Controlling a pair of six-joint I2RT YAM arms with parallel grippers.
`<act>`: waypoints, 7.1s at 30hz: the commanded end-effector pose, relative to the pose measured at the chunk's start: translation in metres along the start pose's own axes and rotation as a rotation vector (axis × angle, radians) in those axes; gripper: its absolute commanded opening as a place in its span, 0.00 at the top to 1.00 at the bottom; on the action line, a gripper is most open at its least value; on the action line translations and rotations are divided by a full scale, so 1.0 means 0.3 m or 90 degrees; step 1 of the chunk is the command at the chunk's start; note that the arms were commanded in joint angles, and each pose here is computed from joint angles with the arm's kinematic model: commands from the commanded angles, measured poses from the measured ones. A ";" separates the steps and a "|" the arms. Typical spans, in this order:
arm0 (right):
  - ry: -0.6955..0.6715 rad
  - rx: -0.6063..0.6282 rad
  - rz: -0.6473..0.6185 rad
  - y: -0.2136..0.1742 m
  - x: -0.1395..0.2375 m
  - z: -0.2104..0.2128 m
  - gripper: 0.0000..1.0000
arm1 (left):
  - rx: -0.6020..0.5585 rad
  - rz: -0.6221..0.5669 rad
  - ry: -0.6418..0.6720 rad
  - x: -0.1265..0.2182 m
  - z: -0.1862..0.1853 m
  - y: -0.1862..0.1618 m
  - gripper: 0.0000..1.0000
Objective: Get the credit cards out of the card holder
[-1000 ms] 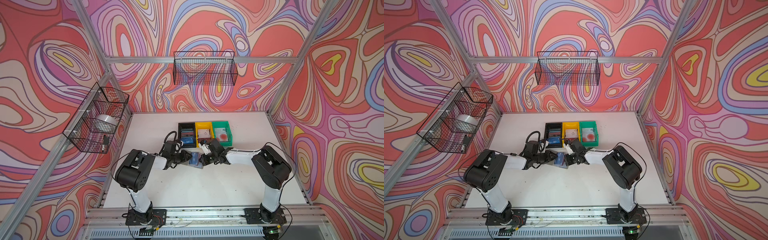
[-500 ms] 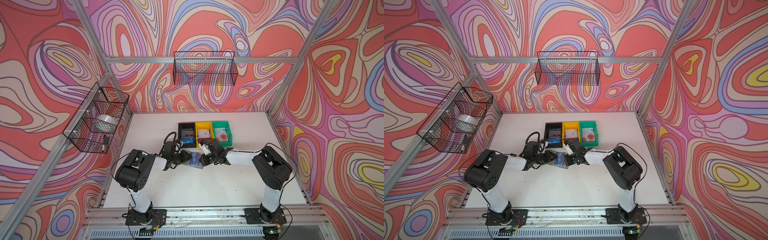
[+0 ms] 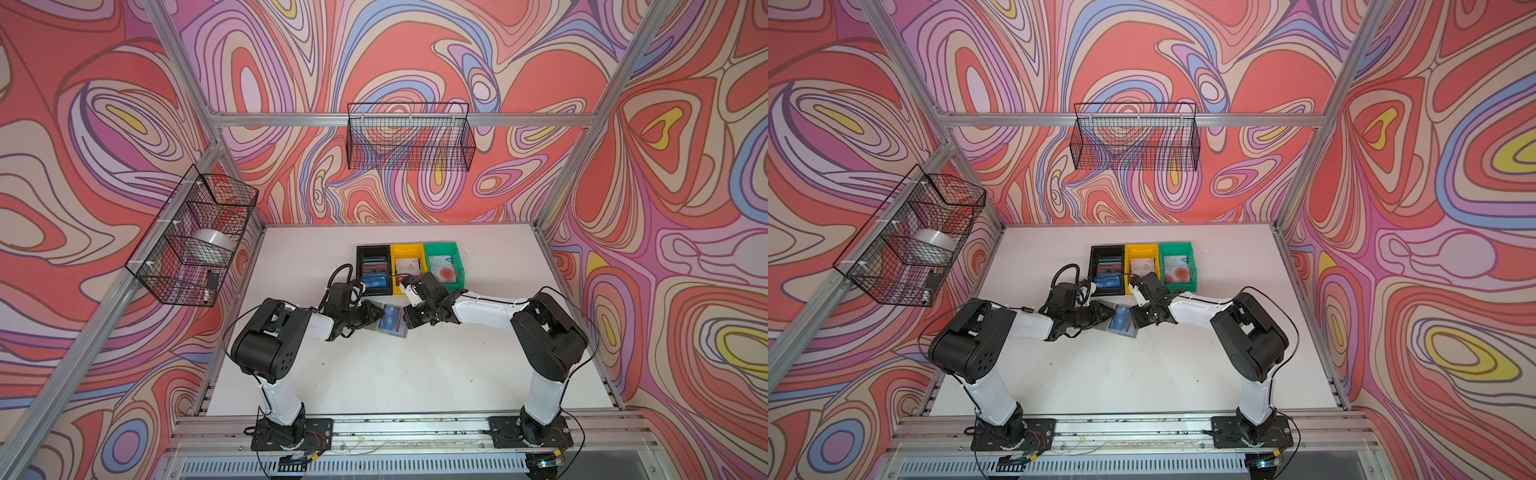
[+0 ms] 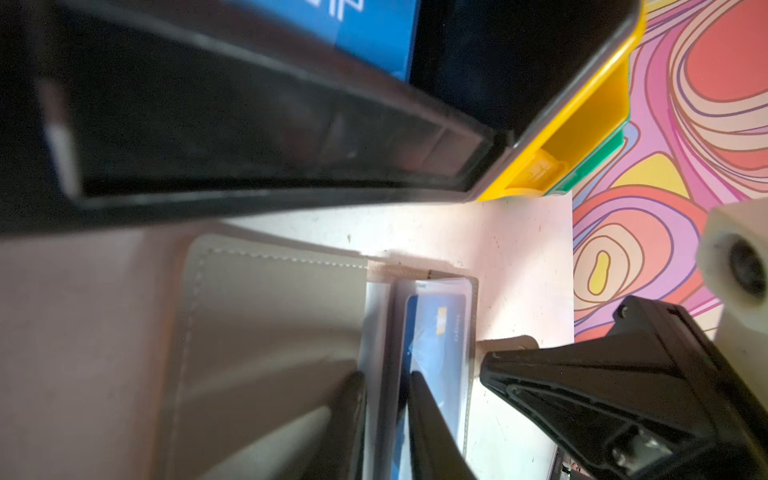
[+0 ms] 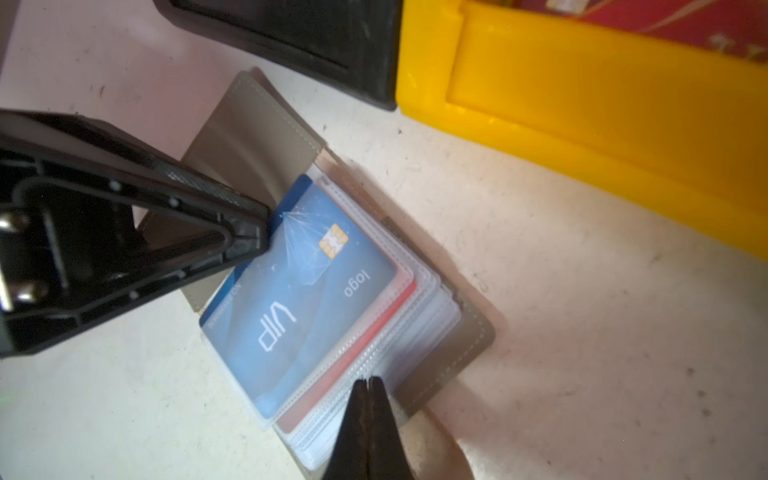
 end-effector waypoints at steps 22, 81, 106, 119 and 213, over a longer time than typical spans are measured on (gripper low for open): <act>0.013 0.009 0.007 0.028 -0.036 0.017 1.00 | 0.013 0.002 -0.015 0.008 -0.004 -0.009 0.85; 0.033 0.021 0.026 0.028 -0.045 0.036 1.00 | -0.002 0.031 0.075 0.146 0.016 -0.032 1.00; 0.142 0.026 0.038 0.057 -0.069 0.123 1.00 | 0.062 0.071 0.178 0.172 0.039 -0.093 1.00; 0.175 0.021 0.062 0.041 -0.091 0.140 1.00 | 0.067 0.090 0.213 0.151 0.033 -0.135 1.00; 0.127 0.007 0.092 -0.001 -0.120 0.090 1.00 | 0.099 0.084 0.136 0.185 0.038 -0.196 0.99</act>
Point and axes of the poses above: each gripper's point midway between its finger pads, its own x axis back along the fingers, its own z axis along the line the jaws close on, y = z × x, the point moved 4 cm from there along x, back along the fingers, and after that the axes turned 12 degrees about -x, right-handed, at the moved point
